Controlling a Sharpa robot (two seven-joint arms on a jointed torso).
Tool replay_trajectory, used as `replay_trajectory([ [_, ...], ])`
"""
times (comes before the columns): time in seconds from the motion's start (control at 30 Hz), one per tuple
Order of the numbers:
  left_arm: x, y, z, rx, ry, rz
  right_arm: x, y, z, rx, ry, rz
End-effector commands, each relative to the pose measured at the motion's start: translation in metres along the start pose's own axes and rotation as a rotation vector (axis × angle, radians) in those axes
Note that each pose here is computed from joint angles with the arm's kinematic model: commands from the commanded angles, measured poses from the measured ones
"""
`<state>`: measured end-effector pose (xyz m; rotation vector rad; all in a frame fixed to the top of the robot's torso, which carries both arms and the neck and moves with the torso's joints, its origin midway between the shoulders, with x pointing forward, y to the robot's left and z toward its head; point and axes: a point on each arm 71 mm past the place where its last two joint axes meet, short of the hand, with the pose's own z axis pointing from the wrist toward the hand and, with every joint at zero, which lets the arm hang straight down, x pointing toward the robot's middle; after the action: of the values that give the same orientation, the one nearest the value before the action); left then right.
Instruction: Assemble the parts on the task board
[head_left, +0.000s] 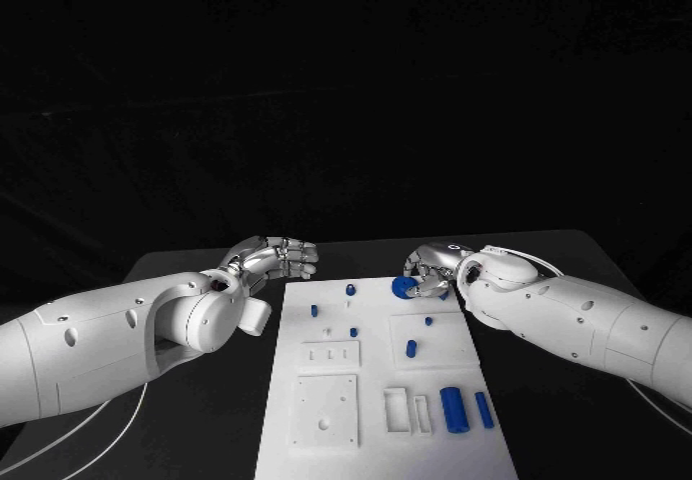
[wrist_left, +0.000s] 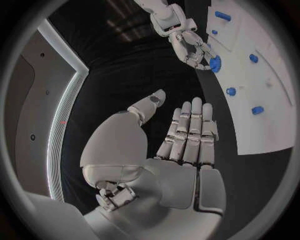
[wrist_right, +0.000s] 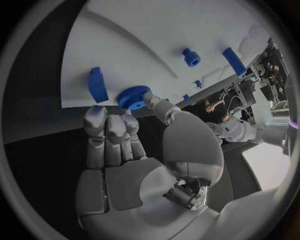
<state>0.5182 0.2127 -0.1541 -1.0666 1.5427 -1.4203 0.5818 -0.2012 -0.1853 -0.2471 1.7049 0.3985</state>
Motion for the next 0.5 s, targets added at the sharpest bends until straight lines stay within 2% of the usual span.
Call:
replay_trajectory([
  [0.03, 0.0024, -0.0013, 0.0001, 0.008, 0.018, -0.004, 0.0142, 0.0000, -0.0011, 0.009, 0.090, 0.003],
  [0.5, 0.0018, -0.0013, -0.0007, 0.007, 0.017, -0.004, 0.0133, 0.0039, -0.0001, 0.021, 0.069, -0.048],
])
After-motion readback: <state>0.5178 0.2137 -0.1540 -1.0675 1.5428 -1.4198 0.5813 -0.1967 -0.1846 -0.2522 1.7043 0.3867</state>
